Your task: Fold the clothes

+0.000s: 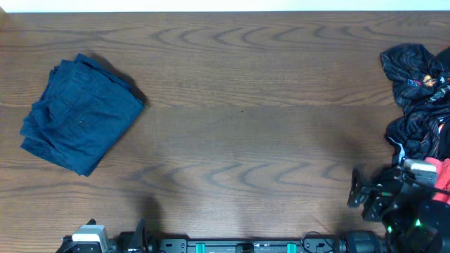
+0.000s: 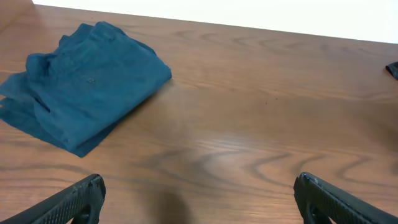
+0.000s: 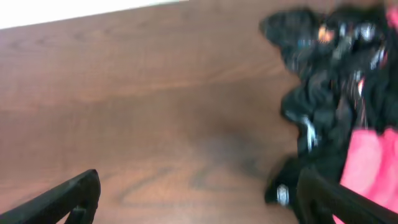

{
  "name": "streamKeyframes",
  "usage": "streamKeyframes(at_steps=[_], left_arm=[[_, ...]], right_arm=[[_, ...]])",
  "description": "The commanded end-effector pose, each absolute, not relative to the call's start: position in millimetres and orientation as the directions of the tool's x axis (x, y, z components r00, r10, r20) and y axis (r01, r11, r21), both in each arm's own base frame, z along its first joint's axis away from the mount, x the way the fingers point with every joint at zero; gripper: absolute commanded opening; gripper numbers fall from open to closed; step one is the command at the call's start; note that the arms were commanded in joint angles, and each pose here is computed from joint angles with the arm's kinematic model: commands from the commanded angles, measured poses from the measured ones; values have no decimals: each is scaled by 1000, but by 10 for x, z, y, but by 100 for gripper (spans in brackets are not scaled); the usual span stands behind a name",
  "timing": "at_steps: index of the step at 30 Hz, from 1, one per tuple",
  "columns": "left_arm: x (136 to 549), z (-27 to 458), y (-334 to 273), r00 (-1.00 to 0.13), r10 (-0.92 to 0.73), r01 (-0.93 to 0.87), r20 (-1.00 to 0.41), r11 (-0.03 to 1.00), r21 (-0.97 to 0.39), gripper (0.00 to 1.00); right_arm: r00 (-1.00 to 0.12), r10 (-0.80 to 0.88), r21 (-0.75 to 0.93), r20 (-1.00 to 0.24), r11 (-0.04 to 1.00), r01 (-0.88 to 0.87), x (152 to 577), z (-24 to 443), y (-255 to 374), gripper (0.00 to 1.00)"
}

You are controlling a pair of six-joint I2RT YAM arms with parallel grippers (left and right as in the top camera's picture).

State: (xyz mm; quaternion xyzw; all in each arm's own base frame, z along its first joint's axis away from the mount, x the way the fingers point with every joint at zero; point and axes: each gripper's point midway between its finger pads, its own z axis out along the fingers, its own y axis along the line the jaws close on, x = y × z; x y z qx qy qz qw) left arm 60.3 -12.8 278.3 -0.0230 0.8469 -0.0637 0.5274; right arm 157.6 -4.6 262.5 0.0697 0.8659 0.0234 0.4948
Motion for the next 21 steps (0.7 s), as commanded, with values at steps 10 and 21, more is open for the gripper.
streamKeyframes(at_steps=[10,21], left_arm=[[613,2768,-108,-447,-93,23,-890,993,-116,98],[613,2768,-108,-447,-93,23,-890,993,-115,98]], right_arm=[[-208,-39,-38,-977,999,-7,2202,1998,8,99],[-86,-148,-148,-985,989,-12,2454,1561,13,99]])
